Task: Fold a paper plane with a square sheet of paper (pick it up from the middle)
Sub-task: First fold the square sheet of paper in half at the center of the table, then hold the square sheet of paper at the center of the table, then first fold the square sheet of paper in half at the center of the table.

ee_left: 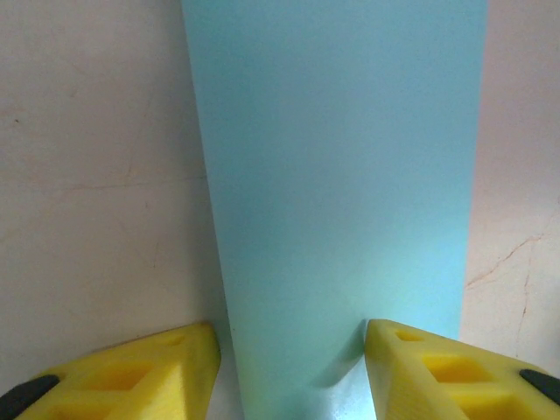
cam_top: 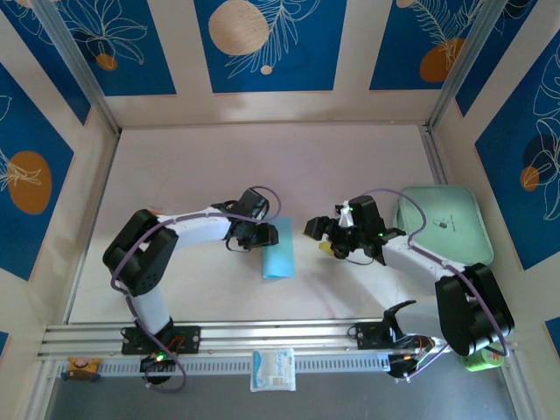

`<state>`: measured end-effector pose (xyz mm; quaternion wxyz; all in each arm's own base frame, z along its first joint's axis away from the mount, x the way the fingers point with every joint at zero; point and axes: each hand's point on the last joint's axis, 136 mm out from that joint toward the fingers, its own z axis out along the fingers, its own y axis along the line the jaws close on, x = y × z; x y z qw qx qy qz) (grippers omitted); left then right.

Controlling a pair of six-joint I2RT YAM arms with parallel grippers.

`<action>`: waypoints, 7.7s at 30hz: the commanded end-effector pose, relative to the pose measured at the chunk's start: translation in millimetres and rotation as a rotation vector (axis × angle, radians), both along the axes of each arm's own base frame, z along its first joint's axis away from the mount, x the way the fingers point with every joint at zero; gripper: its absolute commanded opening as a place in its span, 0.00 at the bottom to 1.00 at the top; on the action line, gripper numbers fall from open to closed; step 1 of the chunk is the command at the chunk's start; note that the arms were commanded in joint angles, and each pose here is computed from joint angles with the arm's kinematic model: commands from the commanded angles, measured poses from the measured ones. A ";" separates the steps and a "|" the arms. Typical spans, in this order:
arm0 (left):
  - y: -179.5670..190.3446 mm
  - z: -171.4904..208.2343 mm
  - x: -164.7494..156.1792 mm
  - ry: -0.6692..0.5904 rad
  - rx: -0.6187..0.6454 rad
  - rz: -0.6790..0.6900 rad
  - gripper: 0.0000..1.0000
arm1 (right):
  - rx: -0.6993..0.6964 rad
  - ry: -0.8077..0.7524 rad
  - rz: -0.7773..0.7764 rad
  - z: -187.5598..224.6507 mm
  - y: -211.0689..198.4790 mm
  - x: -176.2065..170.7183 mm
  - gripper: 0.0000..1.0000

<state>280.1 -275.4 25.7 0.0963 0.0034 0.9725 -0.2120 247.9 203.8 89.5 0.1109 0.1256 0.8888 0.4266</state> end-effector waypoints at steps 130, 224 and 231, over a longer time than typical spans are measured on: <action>33.2 -57.8 -7.6 0.113 0.258 -0.056 0.59 | -0.051 0.153 0.147 -45.3 72.7 13.4 0.05; 6.9 -37.9 -25.1 0.173 -0.299 0.008 0.00 | -0.222 0.279 0.284 -108.4 46.2 -15.6 0.00; 2.2 -17.9 -12.9 0.130 -0.317 0.017 0.00 | -0.230 0.279 0.282 -108.6 44.7 -15.6 0.00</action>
